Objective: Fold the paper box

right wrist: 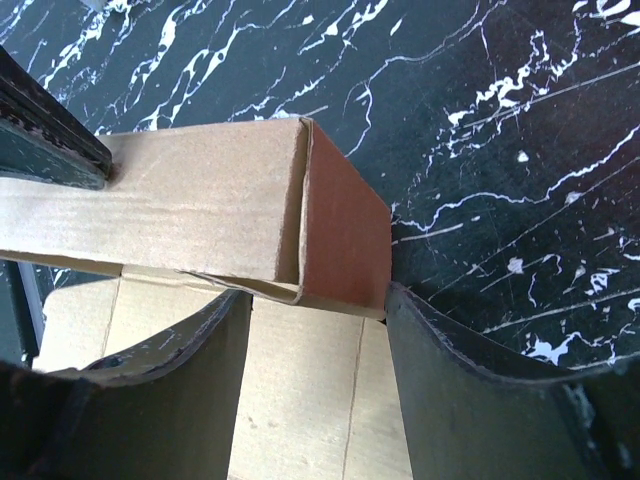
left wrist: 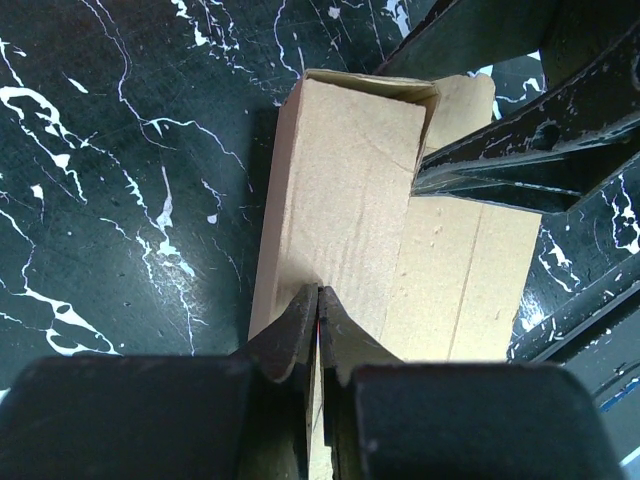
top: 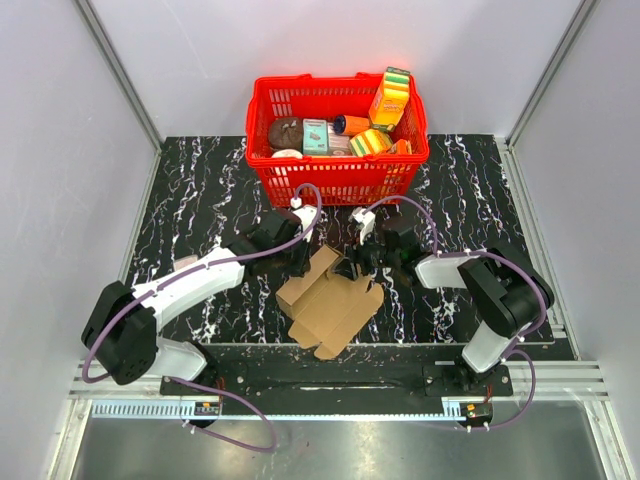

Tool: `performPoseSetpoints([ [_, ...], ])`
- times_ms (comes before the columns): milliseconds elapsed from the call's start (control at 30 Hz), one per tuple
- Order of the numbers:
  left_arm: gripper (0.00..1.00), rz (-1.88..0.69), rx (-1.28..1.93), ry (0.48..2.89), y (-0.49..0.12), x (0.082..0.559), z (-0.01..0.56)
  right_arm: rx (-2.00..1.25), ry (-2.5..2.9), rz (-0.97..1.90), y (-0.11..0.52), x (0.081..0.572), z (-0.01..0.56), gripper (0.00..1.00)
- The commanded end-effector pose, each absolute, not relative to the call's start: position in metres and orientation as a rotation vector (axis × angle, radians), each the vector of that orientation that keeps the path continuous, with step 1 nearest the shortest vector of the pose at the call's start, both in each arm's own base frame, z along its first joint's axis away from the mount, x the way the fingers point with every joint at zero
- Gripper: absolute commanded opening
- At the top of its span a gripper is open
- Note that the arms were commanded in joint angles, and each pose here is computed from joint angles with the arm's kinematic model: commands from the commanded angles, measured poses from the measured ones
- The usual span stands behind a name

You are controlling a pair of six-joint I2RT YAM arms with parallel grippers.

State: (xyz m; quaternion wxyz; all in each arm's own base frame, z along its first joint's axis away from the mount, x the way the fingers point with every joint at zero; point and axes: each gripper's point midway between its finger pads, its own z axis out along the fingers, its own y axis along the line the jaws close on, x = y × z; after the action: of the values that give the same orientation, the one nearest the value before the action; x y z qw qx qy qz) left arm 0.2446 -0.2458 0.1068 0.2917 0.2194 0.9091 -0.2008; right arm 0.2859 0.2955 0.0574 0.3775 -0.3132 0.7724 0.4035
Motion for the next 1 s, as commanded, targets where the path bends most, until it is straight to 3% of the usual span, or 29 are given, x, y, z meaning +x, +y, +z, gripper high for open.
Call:
performPoseSetpoints([
  [0,0.06,-0.571,0.58,2.413,-0.254,0.246,0.117,-0.812,1.893,1.067,0.304,0.292,0.072,0.62],
  [500,0.07,-0.587,0.593,2.418,-0.258,0.247,0.117,-0.799,1.858,1.093,0.312,0.3,0.07,0.62],
  [967,0.07,-0.593,0.594,2.421,-0.259,0.247,0.117,-0.768,1.819,1.12,0.314,0.301,0.074,0.46],
])
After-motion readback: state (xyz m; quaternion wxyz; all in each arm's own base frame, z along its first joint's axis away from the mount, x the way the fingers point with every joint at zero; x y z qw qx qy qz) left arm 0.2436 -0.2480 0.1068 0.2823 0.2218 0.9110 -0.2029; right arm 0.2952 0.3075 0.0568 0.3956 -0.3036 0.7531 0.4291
